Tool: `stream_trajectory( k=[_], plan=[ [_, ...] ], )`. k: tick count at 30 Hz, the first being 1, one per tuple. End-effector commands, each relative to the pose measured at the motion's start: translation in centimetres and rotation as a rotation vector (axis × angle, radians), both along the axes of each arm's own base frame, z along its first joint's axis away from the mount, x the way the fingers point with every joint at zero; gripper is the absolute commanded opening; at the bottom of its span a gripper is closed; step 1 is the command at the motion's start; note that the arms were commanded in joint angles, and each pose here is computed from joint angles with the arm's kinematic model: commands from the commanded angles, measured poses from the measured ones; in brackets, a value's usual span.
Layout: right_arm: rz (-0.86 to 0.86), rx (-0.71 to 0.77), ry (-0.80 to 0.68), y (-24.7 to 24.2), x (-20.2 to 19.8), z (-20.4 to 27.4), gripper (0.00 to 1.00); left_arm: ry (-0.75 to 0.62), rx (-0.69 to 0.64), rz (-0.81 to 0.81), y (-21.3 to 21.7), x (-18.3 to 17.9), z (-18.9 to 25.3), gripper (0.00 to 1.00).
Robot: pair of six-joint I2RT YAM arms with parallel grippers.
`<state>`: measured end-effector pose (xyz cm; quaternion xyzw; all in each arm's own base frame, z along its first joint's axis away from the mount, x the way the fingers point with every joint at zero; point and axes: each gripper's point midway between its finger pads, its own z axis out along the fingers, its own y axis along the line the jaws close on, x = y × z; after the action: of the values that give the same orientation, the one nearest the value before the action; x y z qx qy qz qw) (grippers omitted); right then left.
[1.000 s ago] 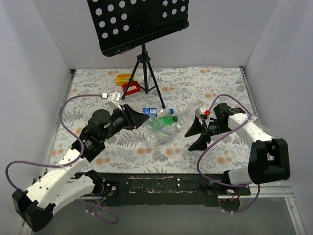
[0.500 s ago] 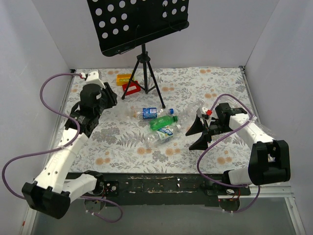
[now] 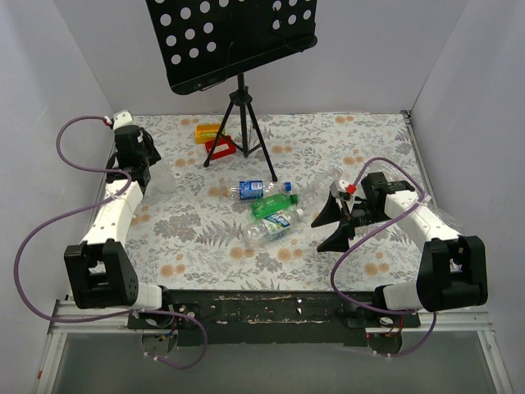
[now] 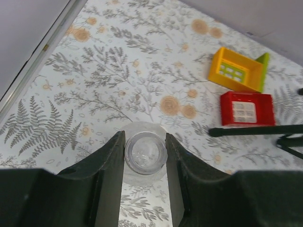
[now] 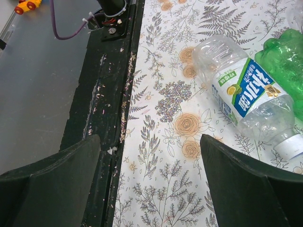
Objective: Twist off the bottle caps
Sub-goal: Place the plastic bottle at the center of the board.
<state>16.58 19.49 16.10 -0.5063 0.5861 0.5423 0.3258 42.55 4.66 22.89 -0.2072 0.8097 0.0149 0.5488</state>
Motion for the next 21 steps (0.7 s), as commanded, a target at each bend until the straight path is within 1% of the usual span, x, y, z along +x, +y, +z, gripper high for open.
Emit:
stream_trajectory(
  k=[1,5,8,10,11,12,17,21],
  plan=[
    [-0.002,0.028,-0.023,0.1,0.0,1.0,0.94,-0.073,0.077,0.066,2.4,2.1,2.3,0.00],
    [0.000,0.028,-0.016,0.1,0.0,0.8,0.94,-0.059,0.106,0.079,2.9,2.8,2.1,0.00],
    [0.001,0.027,-0.015,0.1,0.0,0.8,0.94,-0.029,0.101,0.078,2.9,3.1,0.9,0.04],
    [0.002,0.026,-0.013,0.1,0.0,0.8,0.94,-0.014,0.094,0.074,2.8,3.1,0.3,0.09],
    [0.002,0.025,-0.015,0.1,0.0,0.8,0.94,-0.006,0.089,0.074,2.8,3.1,0.0,0.13],
    [0.002,0.025,-0.015,0.1,0.0,0.8,0.94,-0.003,0.089,0.077,2.8,3.0,0.0,0.20],
    [0.002,0.023,-0.012,0.1,0.0,0.7,0.95,-0.018,0.086,0.083,2.8,2.8,1.1,0.49],
    [0.001,0.022,-0.013,0.0,0.1,0.7,0.95,-0.028,0.086,0.090,2.9,2.6,2.2,0.64]
  ],
)
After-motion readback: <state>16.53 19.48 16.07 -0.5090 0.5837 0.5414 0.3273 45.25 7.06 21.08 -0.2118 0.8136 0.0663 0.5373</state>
